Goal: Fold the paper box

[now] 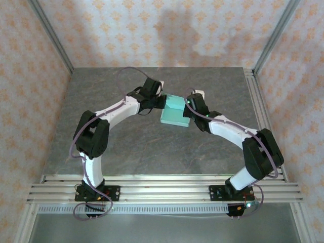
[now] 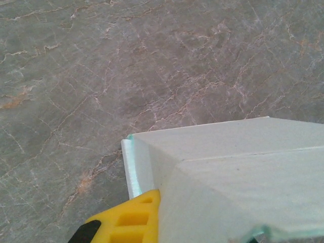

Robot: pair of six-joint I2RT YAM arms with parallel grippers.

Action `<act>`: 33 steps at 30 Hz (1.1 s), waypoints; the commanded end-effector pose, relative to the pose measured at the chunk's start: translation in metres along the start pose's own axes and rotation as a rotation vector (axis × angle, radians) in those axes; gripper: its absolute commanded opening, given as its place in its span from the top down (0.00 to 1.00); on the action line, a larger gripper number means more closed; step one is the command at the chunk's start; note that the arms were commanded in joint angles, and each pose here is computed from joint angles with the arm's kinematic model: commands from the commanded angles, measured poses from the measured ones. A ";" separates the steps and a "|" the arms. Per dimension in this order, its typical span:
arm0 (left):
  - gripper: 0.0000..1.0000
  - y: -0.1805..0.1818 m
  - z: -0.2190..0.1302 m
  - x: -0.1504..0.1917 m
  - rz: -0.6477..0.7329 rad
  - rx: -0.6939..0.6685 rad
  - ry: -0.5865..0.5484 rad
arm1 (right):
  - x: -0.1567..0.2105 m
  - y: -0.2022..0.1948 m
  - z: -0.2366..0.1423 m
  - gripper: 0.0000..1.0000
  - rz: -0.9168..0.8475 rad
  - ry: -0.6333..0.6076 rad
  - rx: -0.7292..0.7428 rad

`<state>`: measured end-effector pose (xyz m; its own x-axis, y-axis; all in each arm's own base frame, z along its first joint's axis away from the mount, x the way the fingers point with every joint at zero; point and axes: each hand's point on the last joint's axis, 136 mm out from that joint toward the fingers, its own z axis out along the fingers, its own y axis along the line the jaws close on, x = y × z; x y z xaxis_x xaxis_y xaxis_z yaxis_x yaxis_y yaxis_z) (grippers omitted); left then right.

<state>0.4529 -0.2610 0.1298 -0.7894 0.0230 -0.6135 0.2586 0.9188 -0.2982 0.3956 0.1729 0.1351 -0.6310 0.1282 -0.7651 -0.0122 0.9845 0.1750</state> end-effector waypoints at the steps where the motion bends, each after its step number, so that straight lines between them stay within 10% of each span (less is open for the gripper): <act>1: 1.00 -0.006 -0.009 0.003 -0.040 0.003 -0.016 | -0.033 0.006 -0.016 1.00 0.040 -0.148 -0.024; 33: 1.00 -0.001 -0.001 0.049 -0.023 -0.036 -0.124 | 0.021 0.019 -0.016 1.00 -0.091 -0.339 -0.034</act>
<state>0.4241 -0.2626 0.1081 -0.7188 -0.0535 -0.6932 0.2302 0.9225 -0.3099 0.3649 0.1781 0.1110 -0.4295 0.0402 -0.9022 -0.0512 0.9963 0.0687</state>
